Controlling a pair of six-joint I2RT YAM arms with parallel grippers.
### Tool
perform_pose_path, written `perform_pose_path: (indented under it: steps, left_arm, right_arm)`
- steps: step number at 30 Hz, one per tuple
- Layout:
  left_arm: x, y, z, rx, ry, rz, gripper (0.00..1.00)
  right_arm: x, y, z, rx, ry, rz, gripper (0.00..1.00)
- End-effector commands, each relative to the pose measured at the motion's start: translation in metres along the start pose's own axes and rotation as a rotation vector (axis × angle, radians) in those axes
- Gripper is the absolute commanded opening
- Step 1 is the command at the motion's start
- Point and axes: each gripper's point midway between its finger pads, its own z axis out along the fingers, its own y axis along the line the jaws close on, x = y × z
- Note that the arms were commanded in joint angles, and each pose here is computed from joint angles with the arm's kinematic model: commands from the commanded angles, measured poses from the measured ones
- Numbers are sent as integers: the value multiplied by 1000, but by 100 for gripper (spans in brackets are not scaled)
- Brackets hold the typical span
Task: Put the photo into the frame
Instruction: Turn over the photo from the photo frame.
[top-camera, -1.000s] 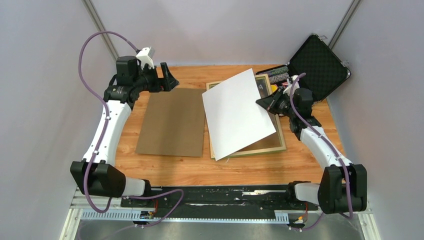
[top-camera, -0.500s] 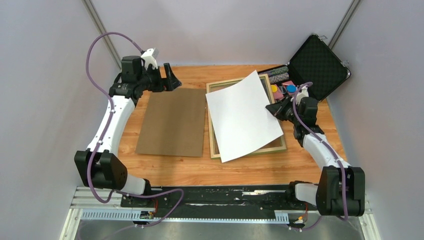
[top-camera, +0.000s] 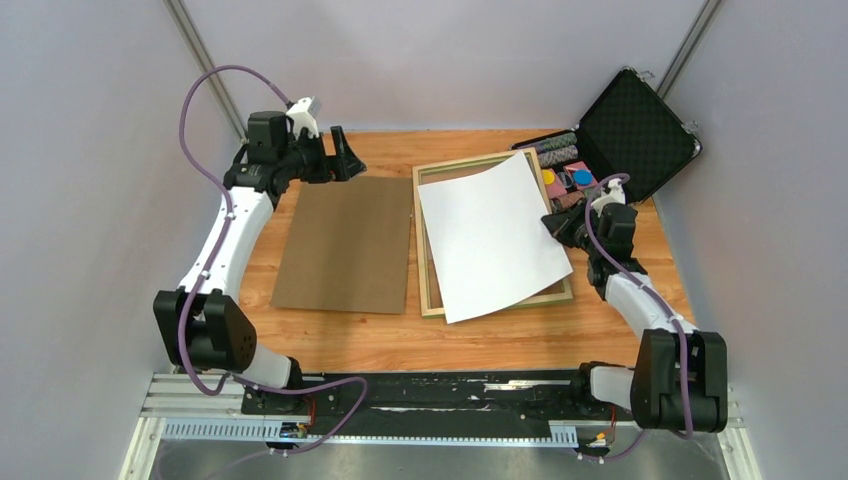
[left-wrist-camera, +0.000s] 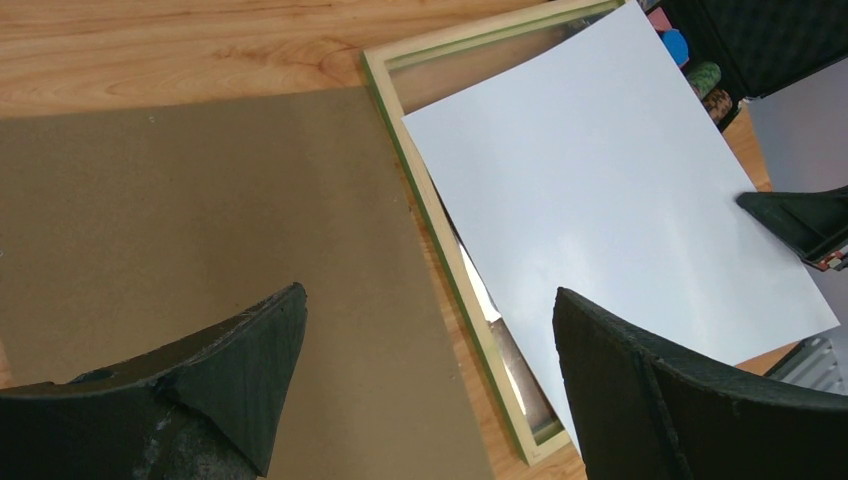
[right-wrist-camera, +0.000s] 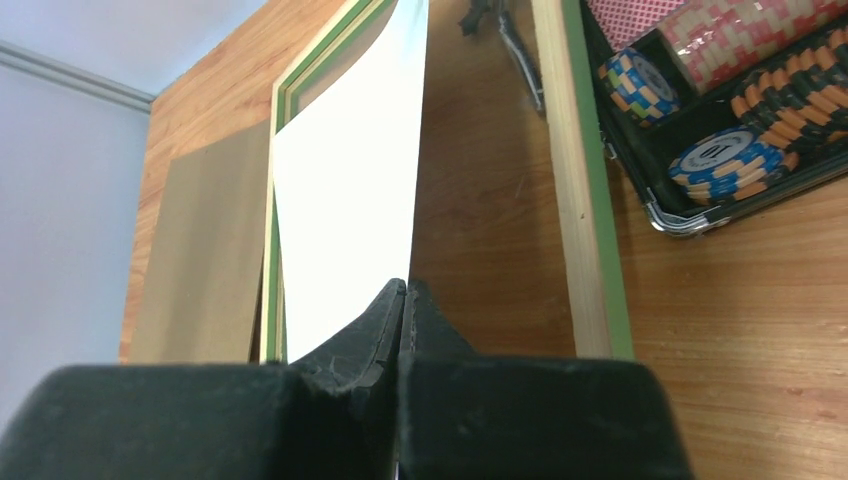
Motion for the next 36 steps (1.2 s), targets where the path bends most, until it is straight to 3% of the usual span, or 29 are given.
perform_pose_path:
  steps: [1, 36]
  left_arm:
    - [-6, -2, 3, 22, -20, -2, 100]
    - [-1, 8, 25, 27, 14, -44, 100]
  right_arm:
    - [-17, -8, 2, 39, -91, -27, 0]
    - [-21, -25, 33, 108, -183, 48, 0]
